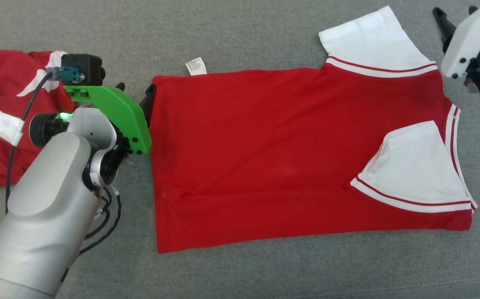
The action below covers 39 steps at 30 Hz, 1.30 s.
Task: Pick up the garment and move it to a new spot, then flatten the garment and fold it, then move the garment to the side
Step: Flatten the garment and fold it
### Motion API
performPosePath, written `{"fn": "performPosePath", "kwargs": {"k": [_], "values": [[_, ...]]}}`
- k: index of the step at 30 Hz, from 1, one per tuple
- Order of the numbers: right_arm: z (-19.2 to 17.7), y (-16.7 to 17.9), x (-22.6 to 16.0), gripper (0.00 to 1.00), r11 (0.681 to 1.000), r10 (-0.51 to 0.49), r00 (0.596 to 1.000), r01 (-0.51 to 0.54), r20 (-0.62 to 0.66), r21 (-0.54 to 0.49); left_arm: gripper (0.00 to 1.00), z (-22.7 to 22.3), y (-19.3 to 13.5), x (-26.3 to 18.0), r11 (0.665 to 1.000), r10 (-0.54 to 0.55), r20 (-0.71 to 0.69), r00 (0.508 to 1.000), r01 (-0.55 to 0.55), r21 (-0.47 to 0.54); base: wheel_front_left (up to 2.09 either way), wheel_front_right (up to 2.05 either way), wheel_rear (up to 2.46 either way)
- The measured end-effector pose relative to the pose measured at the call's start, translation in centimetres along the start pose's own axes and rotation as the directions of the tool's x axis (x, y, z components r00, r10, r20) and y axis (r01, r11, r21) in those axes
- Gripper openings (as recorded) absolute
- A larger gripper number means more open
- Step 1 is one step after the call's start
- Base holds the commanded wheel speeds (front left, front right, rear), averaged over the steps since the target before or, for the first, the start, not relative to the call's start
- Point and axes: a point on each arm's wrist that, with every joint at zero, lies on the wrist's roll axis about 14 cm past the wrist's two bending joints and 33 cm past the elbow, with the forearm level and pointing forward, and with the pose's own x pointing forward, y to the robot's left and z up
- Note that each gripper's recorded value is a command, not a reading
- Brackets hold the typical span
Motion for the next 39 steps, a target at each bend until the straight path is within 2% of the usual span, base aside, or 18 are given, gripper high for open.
{"fn": "performPosePath", "kwargs": {"k": [5,15,16,17,18,19,20,26,34,35,36,37,39], "values": [[-1.3,1.5,3.3,1.00,0.998,0.035,0.998,-0.038,-0.052,-0.047,1.00,-1.0,0.4,3.0,0.999,-0.006,-0.079,0.997,0.009,0.034,0.00,0.00,0.00],[-3.9,0.6,7.2,1.00,0.993,0.017,0.992,-0.032,-0.125,-0.114,1.00,-2.9,0.4,6.3,0.998,-0.028,-0.143,0.989,0.036,0.057,0.00,0.00,0.00],[-4.3,0.5,7.5,1.00,0.992,0.014,0.990,-0.031,-0.138,-0.122,0.87,-3.2,0.6,6.4,0.997,-0.018,-0.161,0.987,0.031,0.075,0.00,0.00,0.00],[-4.5,0.4,7.7,1.00,0.991,0.011,0.989,-0.031,-0.149,-0.131,0.48,-3.4,0.8,6.5,0.995,-0.008,-0.178,0.984,0.026,0.096,0.00,0.00,0.00],[-4.7,0.4,7.9,1.00,0.989,0.009,0.987,-0.032,-0.158,-0.147,0.35,-3.6,0.9,6.5,0.993,-0.001,-0.197,0.980,0.024,0.113,0.00,0.00,0.00],[-4.9,0.4,8.2,1.00,0.987,0.007,0.985,-0.034,-0.171,-0.156,0.28,-3.8,0.9,6.4,0.992,0.004,-0.210,0.978,0.023,0.125,0.00,0.00,0.00],[-5.1,0.4,8.4,1.00,0.986,0.006,0.983,-0.037,-0.183,-0.164,0.00,-4.0,1.0,6.4,0.991,0.005,-0.224,0.975,0.025,0.130,0.00,0.00,0.00],[-5.0,0.3,10.2,1.00,0.981,-0.005,0.979,-0.035,-0.205,-0.193,0.00,-4.7,0.4,6.0,0.988,-0.015,-0.250,0.968,0.052,0.144,0.00,0.00,0.00],[-8.2,2.3,12.6,1.00,0.976,0.019,0.938,-0.093,-0.345,-0.199,0.00,-4.9,0.1,5.9,0.988,-0.039,-0.223,0.974,0.070,0.135,0.00,0.00,0.00],[-8.3,2.4,12.9,0.62,0.976,0.021,0.935,-0.096,-0.353,-0.196,0.00,-5.0,0.1,5.9,0.989,-0.044,-0.219,0.975,0.073,0.125,0.00,0.00,0.00],[-8.3,2.4,13.1,0.17,0.979,0.025,0.935,-0.094,-0.353,-0.180,0.00,-4.9,0.1,5.9,0.991,-0.052,-0.205,0.977,0.077,0.112,0.00,0.00,0.00],[-8.3,2.5,13.3,0.00,0.982,0.032,0.938,-0.093,-0.345,-0.164,0.00,-4.9,0.2,5.9,0.992,-0.053,-0.191,0.980,0.074,0.107,0.00,0.00,0.00],[-7.8,2.6,13.5,0.00,0.984,0.039,0.950,-0.091,-0.309,-0.156,0.00,-4.6,0.1,5.9,0.992,-0.053,-0.167,0.984,0.071,0.101,0.00,0.00,0.00]]}}
